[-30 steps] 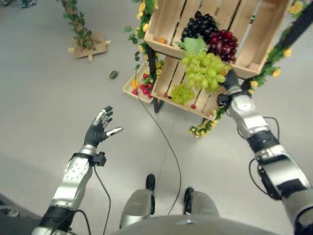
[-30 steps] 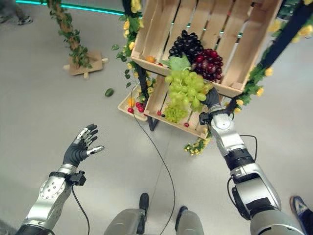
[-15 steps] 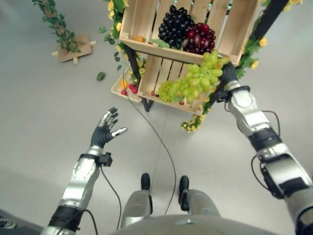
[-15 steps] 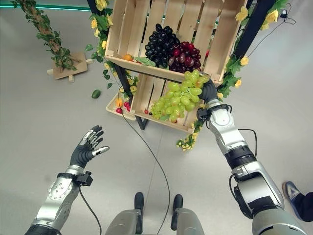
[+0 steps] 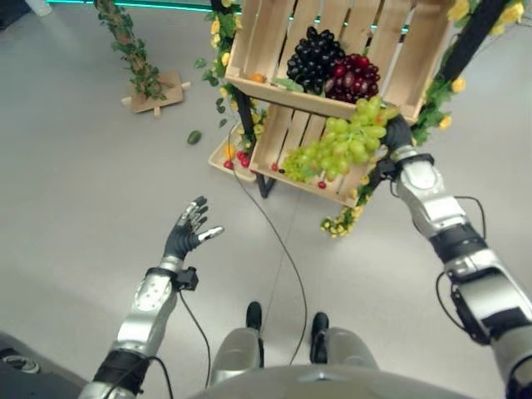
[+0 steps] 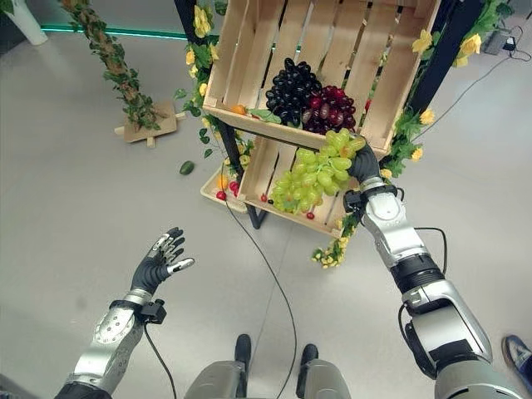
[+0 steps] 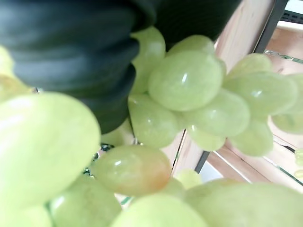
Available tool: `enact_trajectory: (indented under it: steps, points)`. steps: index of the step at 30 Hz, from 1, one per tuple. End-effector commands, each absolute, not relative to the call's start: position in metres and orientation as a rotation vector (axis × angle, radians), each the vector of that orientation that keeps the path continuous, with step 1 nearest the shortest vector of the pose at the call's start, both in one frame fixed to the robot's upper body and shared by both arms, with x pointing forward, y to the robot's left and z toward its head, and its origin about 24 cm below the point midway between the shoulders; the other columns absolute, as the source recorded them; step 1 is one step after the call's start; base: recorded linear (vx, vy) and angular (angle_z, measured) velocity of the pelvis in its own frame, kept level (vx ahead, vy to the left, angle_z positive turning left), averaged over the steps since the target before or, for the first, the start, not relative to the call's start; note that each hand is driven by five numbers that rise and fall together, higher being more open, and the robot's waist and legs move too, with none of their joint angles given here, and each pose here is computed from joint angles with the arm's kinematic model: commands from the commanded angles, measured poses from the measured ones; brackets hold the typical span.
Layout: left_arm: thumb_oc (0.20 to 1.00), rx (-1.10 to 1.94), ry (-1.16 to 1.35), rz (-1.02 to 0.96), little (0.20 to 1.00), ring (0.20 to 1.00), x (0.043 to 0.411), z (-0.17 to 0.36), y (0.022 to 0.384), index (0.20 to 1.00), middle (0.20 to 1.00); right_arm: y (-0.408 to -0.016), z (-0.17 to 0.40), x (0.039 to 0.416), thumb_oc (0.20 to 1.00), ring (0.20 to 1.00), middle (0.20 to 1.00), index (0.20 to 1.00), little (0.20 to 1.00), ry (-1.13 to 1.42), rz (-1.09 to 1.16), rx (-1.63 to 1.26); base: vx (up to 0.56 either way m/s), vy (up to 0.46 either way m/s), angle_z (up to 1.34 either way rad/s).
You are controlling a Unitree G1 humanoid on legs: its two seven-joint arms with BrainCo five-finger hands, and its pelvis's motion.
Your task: Pick up the fruits from the basket on one side to the basket on the other side
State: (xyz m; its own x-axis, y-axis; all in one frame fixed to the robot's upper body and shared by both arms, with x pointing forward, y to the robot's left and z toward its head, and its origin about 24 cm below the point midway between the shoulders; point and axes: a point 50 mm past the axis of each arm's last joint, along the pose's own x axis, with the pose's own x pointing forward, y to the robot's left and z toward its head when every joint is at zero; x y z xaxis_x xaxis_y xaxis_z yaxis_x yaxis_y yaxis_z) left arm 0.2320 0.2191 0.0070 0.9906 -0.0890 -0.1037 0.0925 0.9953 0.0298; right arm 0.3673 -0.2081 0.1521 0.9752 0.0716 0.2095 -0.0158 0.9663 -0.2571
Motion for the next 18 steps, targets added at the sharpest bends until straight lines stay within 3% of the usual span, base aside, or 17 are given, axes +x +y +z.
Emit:
enact_trajectory:
  steps: [1, 8, 18]
  points:
    - [1.000, 0.053, 0.058, -0.109, 1.000, 1.000, 0.231, 0.018, 0.226, 1.000, 1.000, -0.212, 0.288, 0.368, 0.200, 0.200, 0.200, 0.200, 0.200, -0.692, -0.020, -0.188, -0.04, -0.129, 0.27]
    - [1.000, 0.070, 0.105, -0.074, 1.000, 1.000, 0.225, 0.009, 0.234, 1.000, 1.000, -0.204, 0.317, 0.369, 0.200, 0.200, 0.200, 0.200, 0.200, -0.752, -0.008, -0.178, 0.09, 0.023, 0.12]
    - [1.000, 0.102, 0.114, -0.060, 1.000, 1.000, 0.225, 0.009, 0.241, 1.000, 1.000, -0.201, 0.330, 0.377, 0.200, 0.200, 0.200, 0.200, 0.200, -0.739, -0.041, -0.156, 0.06, 0.075, -0.28]
